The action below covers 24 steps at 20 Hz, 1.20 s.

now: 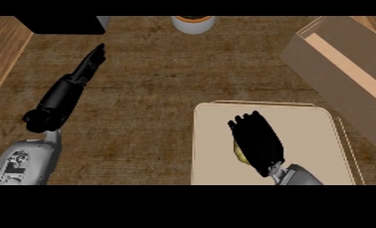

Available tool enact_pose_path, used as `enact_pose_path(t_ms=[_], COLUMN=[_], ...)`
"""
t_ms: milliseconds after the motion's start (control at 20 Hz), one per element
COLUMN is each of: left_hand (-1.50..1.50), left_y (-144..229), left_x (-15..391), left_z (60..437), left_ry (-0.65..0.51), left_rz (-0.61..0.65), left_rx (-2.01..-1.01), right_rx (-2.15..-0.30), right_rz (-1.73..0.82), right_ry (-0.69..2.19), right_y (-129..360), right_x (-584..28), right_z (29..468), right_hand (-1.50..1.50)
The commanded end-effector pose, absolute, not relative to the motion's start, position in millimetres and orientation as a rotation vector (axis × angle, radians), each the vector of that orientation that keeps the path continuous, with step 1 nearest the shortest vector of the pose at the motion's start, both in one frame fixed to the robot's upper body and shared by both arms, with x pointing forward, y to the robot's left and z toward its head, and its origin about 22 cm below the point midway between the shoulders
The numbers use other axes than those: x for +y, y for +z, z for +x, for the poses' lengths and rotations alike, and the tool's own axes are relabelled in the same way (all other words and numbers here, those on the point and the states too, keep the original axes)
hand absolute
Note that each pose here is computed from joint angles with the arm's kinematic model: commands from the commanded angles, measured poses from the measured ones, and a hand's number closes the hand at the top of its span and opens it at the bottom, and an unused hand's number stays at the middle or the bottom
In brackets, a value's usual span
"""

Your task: Pick the squash from the tray and place it in the cardboard box

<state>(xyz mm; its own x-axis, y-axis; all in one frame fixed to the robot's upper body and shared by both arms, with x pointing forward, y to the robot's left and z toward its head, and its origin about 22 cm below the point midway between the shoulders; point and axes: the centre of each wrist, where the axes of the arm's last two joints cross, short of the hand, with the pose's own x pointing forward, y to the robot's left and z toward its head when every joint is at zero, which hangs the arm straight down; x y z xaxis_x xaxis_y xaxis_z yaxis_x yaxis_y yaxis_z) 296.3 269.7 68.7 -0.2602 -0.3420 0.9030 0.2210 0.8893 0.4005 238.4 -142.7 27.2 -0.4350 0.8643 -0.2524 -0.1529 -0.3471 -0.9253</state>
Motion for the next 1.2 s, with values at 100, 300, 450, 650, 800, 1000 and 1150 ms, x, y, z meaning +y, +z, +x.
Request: enact_pose_path(t_ms=[100, 300, 450, 650, 800, 1000, 1150], left_hand=[0.0, 0.0, 0.0, 0.0, 0.0, 0.0, 0.0], left_y=[73, 61, 64, 74, 65, 67, 67], left_x=[262, 265, 258, 264, 271, 265, 270], left_z=[300, 294, 294, 291, 287, 286, 299], left_ry=[-0.563, -0.553, -0.54, -0.528, -0.525, -0.534, -0.531], left_rz=[0.068, 0.073, 0.108, 0.108, 0.111, 0.077, 0.084], left_rx=[-1.756, -1.752, -1.755, -1.747, -1.738, -1.751, -1.759], right_rx=[-1.423, -1.56, -1.617, -1.65, -1.635, -1.591, -1.546], right_rz=[-0.799, -0.887, -0.978, -1.052, -1.122, -1.174, -1.233], right_ry=[1.371, 1.347, 1.371, 1.177, 0.924, 0.653, 0.565], right_y=[66, 104, 117, 140, 169, 189, 204], right_x=[-140, -144, -144, -158, -184, -219, -226], right_z=[306, 349, 352, 345, 353, 364, 371], right_hand=[1.5, 1.5, 1.5, 1.5, 1.5, 1.5, 1.5])
